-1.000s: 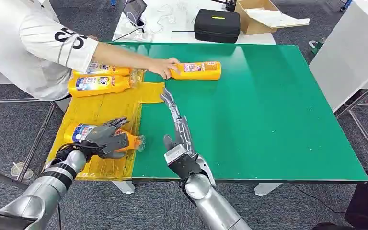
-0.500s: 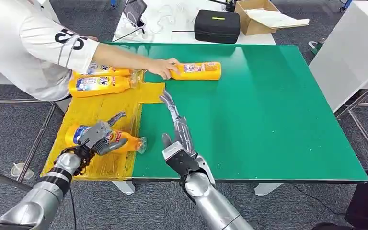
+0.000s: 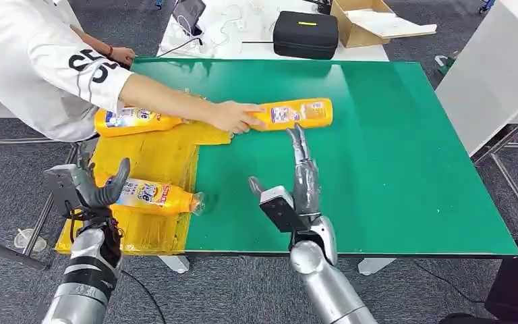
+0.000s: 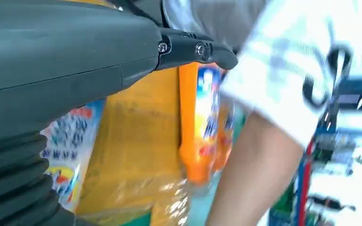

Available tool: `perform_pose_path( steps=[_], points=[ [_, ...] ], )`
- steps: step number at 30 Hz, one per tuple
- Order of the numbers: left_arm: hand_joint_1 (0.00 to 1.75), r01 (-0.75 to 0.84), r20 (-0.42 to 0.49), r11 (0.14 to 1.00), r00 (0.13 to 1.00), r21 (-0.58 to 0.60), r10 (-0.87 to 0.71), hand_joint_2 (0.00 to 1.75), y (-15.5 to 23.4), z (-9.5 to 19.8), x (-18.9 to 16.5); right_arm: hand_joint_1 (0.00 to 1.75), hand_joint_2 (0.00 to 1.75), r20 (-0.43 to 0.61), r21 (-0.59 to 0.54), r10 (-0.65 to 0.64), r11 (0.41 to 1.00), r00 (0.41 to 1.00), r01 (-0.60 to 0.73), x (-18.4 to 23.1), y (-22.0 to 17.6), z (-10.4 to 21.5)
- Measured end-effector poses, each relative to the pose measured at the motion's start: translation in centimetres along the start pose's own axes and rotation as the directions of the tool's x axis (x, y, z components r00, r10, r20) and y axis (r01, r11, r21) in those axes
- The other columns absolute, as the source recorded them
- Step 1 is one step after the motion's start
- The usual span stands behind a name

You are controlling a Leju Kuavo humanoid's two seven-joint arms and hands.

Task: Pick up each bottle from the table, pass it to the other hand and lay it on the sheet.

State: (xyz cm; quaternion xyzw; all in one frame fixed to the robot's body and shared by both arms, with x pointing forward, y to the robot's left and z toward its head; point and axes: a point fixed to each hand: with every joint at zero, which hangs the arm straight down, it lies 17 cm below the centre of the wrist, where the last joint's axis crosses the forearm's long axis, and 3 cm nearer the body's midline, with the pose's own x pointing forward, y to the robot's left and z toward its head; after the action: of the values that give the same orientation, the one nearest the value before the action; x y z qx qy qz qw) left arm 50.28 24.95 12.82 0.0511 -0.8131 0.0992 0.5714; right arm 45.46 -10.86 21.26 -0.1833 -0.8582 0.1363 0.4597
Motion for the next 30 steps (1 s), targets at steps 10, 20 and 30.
perform_pose_path(
  steps=[10,20,30],
  points=[
    [0.00,-0.053,0.041,0.993,0.998,0.101,0.049,1.75,2.2,2.7,1.7,0.00,1.75,-0.107,-0.003,0.095,0.995,0.990,-0.095,-4.7,-2.7,2.5],
    [0.00,-0.051,0.017,0.994,0.999,0.094,0.050,1.75,2.0,4.0,0.9,0.00,1.75,-0.177,0.208,0.168,0.969,0.970,-0.129,-7.5,0.9,4.2],
    [0.00,-0.056,-0.014,0.996,0.998,0.068,0.057,1.75,1.0,4.0,-0.2,0.00,1.75,-0.276,0.478,0.262,0.872,0.925,-0.105,-12.4,6.2,7.0]
  ],
)
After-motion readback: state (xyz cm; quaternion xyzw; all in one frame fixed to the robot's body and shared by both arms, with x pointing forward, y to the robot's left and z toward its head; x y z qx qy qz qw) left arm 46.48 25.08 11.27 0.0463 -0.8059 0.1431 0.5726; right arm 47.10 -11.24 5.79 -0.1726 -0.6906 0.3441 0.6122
